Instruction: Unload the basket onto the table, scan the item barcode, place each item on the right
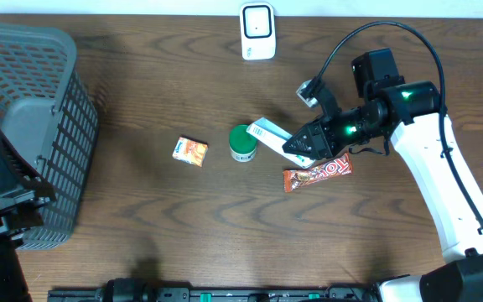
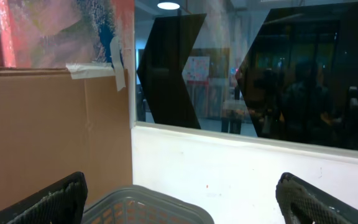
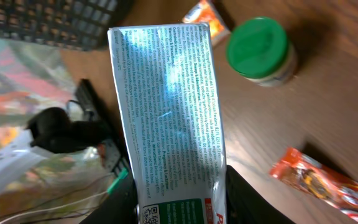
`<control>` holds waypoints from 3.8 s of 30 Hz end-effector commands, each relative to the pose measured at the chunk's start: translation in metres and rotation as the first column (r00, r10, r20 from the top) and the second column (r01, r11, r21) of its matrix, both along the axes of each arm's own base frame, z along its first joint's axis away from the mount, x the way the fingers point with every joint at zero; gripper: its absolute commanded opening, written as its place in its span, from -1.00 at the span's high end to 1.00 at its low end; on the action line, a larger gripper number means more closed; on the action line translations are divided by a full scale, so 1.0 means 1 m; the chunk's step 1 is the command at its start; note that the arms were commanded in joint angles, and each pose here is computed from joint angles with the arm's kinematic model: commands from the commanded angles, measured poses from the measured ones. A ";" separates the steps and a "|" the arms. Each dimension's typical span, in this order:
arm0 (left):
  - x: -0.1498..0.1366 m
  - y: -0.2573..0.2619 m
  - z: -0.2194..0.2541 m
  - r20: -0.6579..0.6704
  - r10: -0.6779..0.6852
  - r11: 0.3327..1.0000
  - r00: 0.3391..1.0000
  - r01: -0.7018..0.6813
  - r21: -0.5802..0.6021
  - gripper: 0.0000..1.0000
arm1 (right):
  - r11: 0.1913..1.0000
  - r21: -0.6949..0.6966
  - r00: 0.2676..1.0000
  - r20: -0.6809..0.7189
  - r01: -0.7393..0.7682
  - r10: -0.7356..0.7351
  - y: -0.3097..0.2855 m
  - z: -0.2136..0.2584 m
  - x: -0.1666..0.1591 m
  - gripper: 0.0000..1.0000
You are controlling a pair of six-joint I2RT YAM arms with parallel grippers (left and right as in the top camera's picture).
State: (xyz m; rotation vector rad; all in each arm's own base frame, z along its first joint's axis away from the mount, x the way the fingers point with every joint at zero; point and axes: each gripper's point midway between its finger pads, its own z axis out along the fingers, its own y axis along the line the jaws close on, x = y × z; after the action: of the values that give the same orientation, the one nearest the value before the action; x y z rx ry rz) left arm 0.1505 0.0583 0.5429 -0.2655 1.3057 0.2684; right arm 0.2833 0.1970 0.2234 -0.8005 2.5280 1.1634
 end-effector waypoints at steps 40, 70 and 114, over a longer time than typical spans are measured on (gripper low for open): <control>-0.051 0.000 -0.219 -0.830 -0.012 0.998 0.558 -0.044 -0.044 -0.94 | 0.768 -0.219 0.479 0.868 0.602 -0.128 -0.061 -0.031 0.277 0.28; -0.056 0.000 -0.223 -0.843 -0.013 0.998 0.537 -0.046 -0.044 -0.94 | 0.465 -0.576 0.212 0.752 0.672 0.624 -0.006 -0.132 0.320 0.37; -0.056 0.000 -0.223 -0.844 -0.013 0.998 0.537 -0.045 -0.044 -0.94 | 0.934 -0.207 0.731 0.678 0.290 -0.077 -0.029 -0.181 0.273 -0.98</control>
State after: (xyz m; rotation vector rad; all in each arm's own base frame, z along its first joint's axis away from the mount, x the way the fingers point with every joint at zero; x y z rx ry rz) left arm 0.0956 0.0555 0.3179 -0.1705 2.3138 0.3898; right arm 0.5590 0.1688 0.0744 -0.7643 2.0887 0.2299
